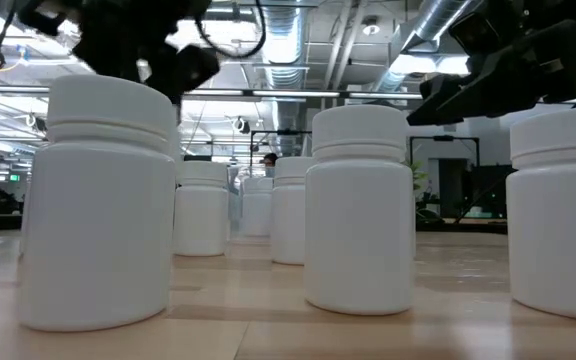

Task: Pick and place pill bottles into a basket
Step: Put the pill bottles into the container

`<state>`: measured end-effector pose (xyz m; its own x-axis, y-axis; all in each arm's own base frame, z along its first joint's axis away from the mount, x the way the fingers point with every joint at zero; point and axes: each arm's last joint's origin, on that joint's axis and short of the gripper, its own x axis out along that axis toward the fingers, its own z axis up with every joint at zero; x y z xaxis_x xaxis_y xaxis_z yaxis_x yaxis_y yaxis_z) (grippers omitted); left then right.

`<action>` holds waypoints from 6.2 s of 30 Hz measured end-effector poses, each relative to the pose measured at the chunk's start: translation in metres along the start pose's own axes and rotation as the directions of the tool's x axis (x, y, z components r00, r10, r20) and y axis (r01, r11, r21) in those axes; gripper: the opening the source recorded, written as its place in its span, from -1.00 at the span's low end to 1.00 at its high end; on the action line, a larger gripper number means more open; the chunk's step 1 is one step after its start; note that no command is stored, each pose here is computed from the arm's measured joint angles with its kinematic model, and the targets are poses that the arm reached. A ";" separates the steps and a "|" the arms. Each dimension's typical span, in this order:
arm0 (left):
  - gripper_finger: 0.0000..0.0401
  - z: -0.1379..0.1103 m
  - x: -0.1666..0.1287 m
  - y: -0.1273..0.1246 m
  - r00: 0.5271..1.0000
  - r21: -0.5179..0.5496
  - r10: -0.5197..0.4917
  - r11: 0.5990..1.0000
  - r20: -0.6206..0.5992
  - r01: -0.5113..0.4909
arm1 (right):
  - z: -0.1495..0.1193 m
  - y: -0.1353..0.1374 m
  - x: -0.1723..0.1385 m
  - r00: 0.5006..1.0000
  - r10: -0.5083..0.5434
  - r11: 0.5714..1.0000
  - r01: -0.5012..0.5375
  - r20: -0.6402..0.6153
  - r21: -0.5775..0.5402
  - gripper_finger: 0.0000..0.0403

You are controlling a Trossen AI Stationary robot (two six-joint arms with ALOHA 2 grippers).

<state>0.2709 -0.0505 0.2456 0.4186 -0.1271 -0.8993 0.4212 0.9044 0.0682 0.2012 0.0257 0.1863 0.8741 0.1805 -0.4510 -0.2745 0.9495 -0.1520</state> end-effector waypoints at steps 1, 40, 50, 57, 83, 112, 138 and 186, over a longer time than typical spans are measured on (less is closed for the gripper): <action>-0.19 0.004 -0.005 0.002 1.000 0.005 0.011 1.000 0.008 -0.011 | 0.000 0.000 0.000 1.000 -0.001 1.000 0.001 0.002 -0.005 0.14; -0.21 0.007 -0.011 0.172 0.995 -0.103 0.090 0.990 -0.045 -0.094 | -0.001 -0.007 -0.001 0.999 -0.034 0.999 0.034 0.005 -0.012 0.14; -0.20 0.006 -0.001 0.175 0.998 -0.081 0.045 0.996 -0.038 -0.048 | -0.001 -0.006 -0.001 1.000 -0.027 1.000 0.027 -0.002 -0.011 0.14; -0.20 0.007 -0.001 0.174 1.000 -0.082 0.023 0.996 -0.012 -0.024 | -0.001 -0.006 -0.001 1.000 -0.027 1.000 0.027 -0.003 -0.011 0.14; -0.20 -0.007 0.050 0.187 0.991 -0.123 -0.070 0.991 -0.118 0.055 | -0.003 -0.006 -0.001 0.999 -0.021 1.000 0.022 -0.028 0.018 0.14; -0.02 -0.009 0.048 0.186 0.979 -0.127 -0.027 0.992 -0.201 0.002 | -0.003 -0.006 -0.001 0.999 -0.022 1.000 0.022 -0.027 0.018 0.14; -0.02 0.051 -0.085 0.146 0.994 -0.201 -0.073 0.978 -0.086 0.054 | -0.003 -0.006 -0.001 0.999 -0.021 0.998 0.022 -0.026 0.052 0.14; -0.02 -0.028 0.009 -0.040 0.987 0.004 -0.095 0.995 -0.128 0.096 | -0.003 -0.006 -0.001 0.999 -0.023 0.989 0.027 -0.026 0.148 0.14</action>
<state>0.2356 -0.0763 0.2227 0.2701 -0.1591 -0.9496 0.4628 0.8863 -0.0169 0.2009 0.0193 0.1844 0.8696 0.1519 -0.4699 -0.1886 0.9815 -0.0318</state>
